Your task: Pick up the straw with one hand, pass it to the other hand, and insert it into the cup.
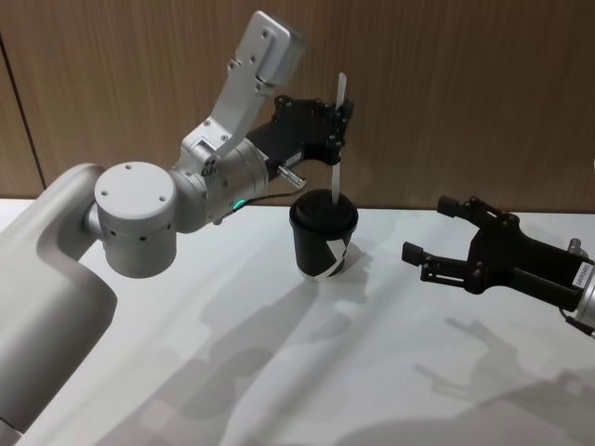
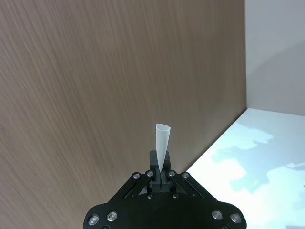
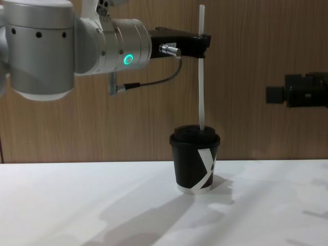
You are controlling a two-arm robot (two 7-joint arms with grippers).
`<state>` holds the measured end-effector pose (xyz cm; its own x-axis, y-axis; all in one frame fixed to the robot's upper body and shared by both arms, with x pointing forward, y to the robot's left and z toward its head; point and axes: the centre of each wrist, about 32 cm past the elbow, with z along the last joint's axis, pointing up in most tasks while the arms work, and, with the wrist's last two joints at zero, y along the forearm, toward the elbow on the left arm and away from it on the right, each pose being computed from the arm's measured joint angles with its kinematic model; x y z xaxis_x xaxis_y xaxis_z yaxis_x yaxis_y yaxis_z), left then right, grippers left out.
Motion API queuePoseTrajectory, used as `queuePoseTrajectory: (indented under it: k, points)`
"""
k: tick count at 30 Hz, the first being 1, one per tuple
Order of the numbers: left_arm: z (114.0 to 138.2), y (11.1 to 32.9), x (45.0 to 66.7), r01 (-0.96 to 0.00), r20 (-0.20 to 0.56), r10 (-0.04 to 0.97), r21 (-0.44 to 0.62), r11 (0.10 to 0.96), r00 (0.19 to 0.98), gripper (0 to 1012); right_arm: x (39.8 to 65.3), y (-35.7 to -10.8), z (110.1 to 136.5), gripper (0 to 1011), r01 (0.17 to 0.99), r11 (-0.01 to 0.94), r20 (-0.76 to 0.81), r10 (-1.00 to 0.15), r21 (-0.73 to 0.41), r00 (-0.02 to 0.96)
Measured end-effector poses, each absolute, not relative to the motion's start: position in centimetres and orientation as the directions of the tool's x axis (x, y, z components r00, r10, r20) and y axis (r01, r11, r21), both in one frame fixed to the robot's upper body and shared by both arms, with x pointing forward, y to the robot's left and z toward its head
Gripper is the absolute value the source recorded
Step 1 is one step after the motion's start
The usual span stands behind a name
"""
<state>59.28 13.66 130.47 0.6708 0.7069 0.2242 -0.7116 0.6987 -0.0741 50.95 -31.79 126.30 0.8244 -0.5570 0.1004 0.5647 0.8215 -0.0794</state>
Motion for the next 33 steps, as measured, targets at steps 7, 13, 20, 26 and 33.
queuePoseTrajectory:
  k: [7, 13, 20, 26, 33]
  points:
    - [130.1, 13.6, 59.4, -0.715, 0.210, 0.711, -0.067, 0.696, 0.672, 3, 51.0, -31.8, 126.3, 1001, 0.565, 0.821, 0.100, -0.557, -0.079, 0.824]
    - [129.8, 13.6, 59.6, -0.718, 0.194, 0.713, -0.060, 0.694, 0.673, 3, 51.0, -31.8, 126.3, 1001, 0.565, 0.821, 0.100, -0.557, -0.079, 0.824]
    - [129.5, 13.6, 59.6, -0.719, 0.184, 0.715, -0.055, 0.693, 0.675, 138, 51.0, -31.8, 126.3, 1001, 0.565, 0.821, 0.100, -0.557, -0.079, 0.824]
    - [129.4, 13.6, 59.7, -0.719, 0.178, 0.715, -0.053, 0.693, 0.676, 322, 51.0, -31.8, 126.3, 1001, 0.565, 0.821, 0.100, -0.557, -0.079, 0.824]
    - [129.3, 13.6, 59.7, -0.720, 0.174, 0.716, -0.051, 0.692, 0.676, 546, 51.0, -31.8, 126.3, 1001, 0.565, 0.821, 0.100, -0.557, -0.079, 0.824]
